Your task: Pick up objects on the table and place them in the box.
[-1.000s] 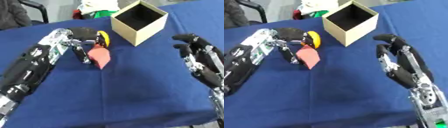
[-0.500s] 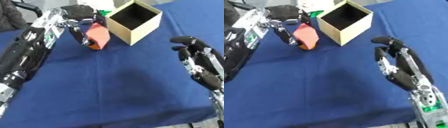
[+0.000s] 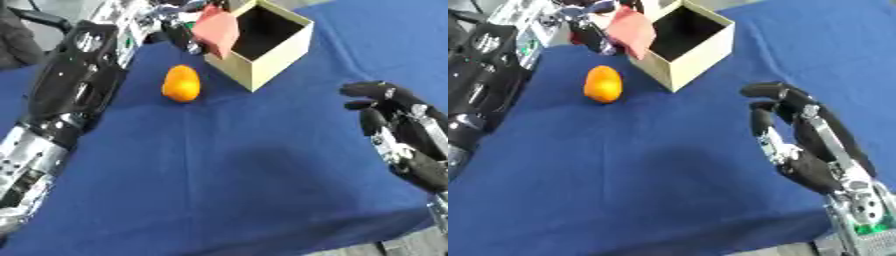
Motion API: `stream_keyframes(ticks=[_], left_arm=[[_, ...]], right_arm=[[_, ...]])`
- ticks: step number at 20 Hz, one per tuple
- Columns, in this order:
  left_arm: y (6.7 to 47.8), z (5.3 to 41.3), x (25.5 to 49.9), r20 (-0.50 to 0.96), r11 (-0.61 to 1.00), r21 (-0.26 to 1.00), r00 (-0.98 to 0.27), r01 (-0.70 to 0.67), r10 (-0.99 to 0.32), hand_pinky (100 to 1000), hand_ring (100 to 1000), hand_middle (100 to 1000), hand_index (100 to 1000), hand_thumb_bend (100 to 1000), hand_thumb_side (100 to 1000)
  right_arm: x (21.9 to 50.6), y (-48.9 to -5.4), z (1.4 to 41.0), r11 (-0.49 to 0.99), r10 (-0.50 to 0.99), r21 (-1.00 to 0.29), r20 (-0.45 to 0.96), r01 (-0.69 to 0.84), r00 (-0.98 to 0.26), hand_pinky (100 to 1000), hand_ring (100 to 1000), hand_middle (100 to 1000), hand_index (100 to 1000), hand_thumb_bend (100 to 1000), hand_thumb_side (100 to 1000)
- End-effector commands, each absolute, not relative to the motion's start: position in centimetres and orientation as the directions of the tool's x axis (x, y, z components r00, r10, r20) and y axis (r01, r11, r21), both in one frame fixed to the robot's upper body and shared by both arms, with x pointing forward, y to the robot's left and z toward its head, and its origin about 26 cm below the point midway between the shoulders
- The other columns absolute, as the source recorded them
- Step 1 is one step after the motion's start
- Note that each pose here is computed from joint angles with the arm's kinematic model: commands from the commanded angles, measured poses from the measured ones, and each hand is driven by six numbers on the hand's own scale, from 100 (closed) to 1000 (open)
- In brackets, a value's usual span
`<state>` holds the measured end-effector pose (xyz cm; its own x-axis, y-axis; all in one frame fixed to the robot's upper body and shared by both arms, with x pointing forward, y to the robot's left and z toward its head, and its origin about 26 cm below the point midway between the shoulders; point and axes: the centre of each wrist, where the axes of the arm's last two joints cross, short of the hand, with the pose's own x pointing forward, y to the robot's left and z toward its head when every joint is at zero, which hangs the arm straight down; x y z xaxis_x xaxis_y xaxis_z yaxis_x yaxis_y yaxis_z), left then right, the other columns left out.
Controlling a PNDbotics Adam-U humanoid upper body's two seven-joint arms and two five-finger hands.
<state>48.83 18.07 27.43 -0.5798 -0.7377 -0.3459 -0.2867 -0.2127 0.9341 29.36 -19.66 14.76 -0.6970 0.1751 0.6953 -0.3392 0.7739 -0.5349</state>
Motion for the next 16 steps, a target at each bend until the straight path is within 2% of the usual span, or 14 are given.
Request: stream_keyframes(ticks=[1, 6, 10, 11, 16], left_arm=[[17.8, 28.5, 49.1, -0.359, -0.202, 0.923, -0.545, -0.328, -0.758, 790, 667, 534, 764, 475, 112], [17.1, 27.3, 49.6, -0.353, -0.201, 0.926, -0.542, -0.320, -0.763, 791, 675, 558, 779, 486, 117], [17.1, 26.9, 49.7, -0.353, -0.214, 0.929, -0.551, -0.301, -0.756, 802, 710, 648, 821, 521, 132], [17.1, 26.8, 49.7, -0.353, -0.218, 0.930, -0.553, -0.295, -0.755, 807, 726, 700, 846, 545, 142], [17.5, 27.0, 49.7, -0.350, -0.229, 0.933, -0.553, -0.278, -0.756, 817, 758, 774, 881, 610, 171]], right_arm=[[29.3, -19.3, 15.7, 0.761, 0.153, -0.547, 0.674, -0.349, -0.722, 799, 899, 761, 801, 100, 650], [29.4, -19.1, 15.9, 0.758, 0.144, -0.547, 0.672, -0.356, -0.727, 799, 900, 761, 801, 100, 654], [29.4, -19.1, 15.8, 0.761, 0.144, -0.543, 0.675, -0.355, -0.723, 799, 900, 761, 801, 100, 668], [29.4, -19.1, 15.8, 0.762, 0.145, -0.542, 0.676, -0.354, -0.723, 799, 900, 761, 801, 100, 668], [29.4, -19.1, 15.7, 0.764, 0.147, -0.540, 0.678, -0.353, -0.720, 799, 900, 761, 801, 100, 670]])
